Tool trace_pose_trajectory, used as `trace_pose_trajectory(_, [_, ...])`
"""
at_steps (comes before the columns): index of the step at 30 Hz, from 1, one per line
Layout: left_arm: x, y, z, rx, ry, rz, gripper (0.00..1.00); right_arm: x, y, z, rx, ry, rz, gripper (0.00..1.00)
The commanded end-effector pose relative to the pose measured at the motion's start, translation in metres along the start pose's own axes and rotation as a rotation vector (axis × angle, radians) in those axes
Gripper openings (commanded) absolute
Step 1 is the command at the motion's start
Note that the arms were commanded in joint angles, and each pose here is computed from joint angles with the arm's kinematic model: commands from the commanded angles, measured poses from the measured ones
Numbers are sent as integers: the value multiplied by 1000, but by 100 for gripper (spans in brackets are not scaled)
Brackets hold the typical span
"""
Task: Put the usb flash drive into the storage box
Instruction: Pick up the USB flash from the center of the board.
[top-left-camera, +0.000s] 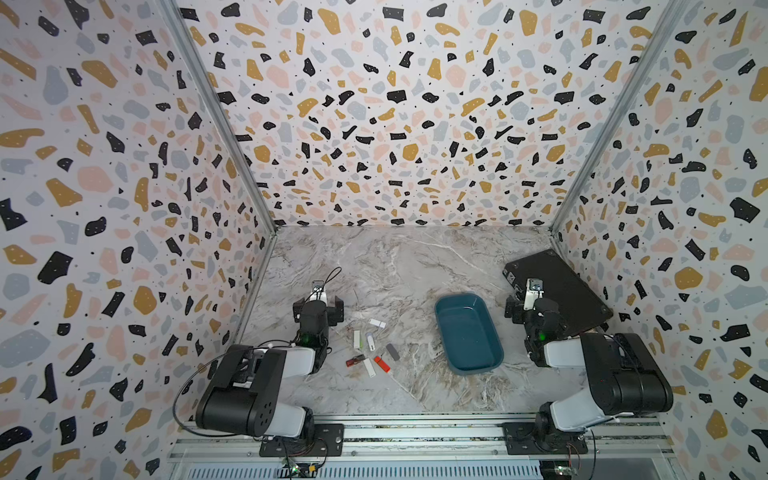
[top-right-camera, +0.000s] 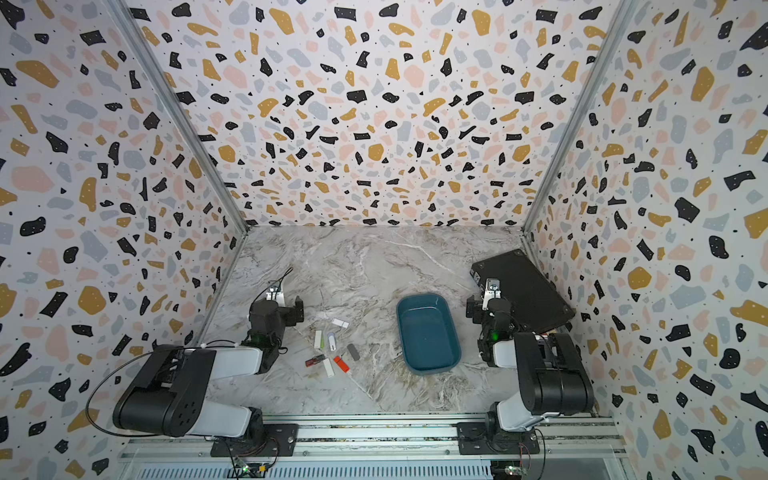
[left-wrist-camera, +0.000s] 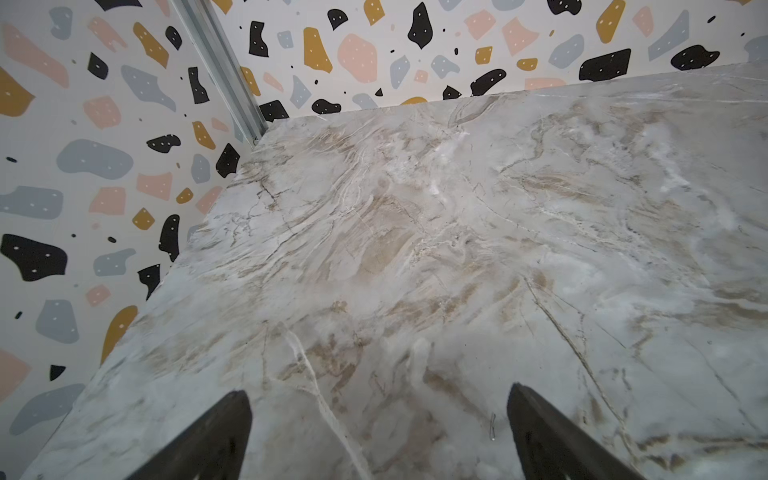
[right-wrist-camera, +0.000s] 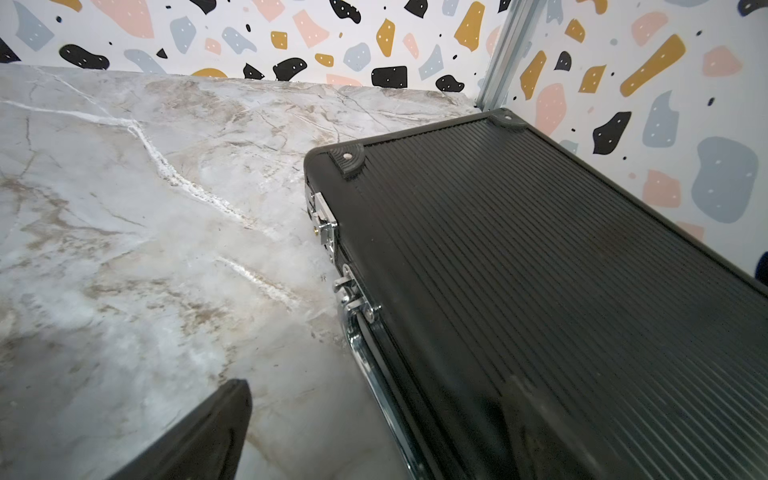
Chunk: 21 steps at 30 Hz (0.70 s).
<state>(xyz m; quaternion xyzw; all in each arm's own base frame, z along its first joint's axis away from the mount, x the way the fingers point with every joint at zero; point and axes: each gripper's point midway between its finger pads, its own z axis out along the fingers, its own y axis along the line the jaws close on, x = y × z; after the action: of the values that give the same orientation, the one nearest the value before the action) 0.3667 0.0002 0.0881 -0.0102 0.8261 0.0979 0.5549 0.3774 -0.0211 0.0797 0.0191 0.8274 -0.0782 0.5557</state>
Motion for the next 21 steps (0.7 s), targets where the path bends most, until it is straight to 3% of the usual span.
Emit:
trace_pose_trajectory(1, [-13,1,0,2,-42,-19,100,-7,1,1,-4,-13,-1,100])
trace_pose_trajectory(21, [-13,1,0,4,-40,-20,100,-7,2,1,-6,-14,-3,100])
